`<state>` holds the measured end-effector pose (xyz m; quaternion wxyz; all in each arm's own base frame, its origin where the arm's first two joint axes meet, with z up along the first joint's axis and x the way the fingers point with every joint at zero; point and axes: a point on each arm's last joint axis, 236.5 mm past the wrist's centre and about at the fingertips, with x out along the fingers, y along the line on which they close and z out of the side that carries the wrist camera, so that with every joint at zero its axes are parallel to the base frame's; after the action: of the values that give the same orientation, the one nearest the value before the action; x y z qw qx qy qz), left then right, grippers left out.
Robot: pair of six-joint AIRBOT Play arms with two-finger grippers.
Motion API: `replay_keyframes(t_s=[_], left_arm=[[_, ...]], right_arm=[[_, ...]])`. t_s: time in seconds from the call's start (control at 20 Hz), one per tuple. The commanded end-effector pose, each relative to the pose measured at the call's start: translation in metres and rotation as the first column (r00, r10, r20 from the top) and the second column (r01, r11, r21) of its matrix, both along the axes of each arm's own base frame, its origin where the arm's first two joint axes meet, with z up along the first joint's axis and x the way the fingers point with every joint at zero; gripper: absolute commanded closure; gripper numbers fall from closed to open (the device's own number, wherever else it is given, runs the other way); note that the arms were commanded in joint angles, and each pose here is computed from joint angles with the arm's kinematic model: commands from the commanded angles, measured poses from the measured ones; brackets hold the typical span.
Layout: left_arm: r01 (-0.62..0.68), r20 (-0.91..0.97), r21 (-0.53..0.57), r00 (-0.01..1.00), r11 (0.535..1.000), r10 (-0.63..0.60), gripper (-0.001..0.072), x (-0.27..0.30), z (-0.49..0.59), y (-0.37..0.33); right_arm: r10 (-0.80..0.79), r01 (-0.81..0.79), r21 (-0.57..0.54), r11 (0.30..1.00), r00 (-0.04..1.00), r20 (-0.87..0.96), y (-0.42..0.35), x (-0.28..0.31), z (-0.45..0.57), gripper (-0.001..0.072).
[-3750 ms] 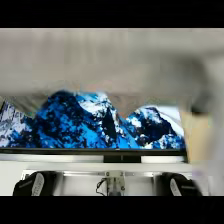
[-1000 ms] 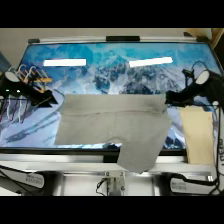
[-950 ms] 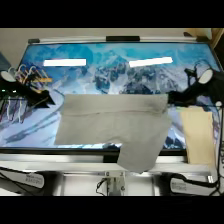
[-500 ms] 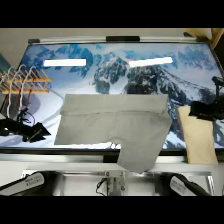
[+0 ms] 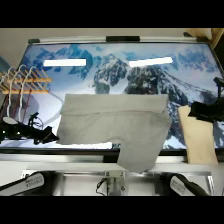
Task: Fold the shirts.
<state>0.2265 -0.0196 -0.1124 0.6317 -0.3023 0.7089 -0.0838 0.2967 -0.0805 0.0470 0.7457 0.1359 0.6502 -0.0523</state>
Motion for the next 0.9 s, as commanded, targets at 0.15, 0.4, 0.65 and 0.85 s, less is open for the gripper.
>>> replay_keyframes(t_s=[0.15,0.4,0.65,0.85], left_arm=[[0.019,-0.004,-0.036,1.000,0.999,-0.019,0.0667,0.001,0.003,-0.018],[0.030,0.008,-0.035,1.000,0.999,-0.030,0.0666,0.001,0.005,-0.018],[0.030,0.008,-0.035,1.000,0.999,-0.030,0.0667,0.001,0.005,-0.018],[0.029,0.009,-0.034,1.000,0.999,-0.029,0.0666,0.001,0.005,-0.017]], right_arm=[[0.064,-0.057,0.054,0.997,0.985,-0.157,0.021,-0.067,-0.054,0.0148],[-0.010,0.057,0.309,0.950,0.989,-0.150,0.090,-0.117,-0.117,0.0179],[-0.028,0.107,0.366,0.924,0.977,-0.212,0.110,-0.139,-0.137,0.0220],[0.053,0.018,0.313,0.950,0.974,-0.218,0.121,-0.140,-0.143,0.0220]])
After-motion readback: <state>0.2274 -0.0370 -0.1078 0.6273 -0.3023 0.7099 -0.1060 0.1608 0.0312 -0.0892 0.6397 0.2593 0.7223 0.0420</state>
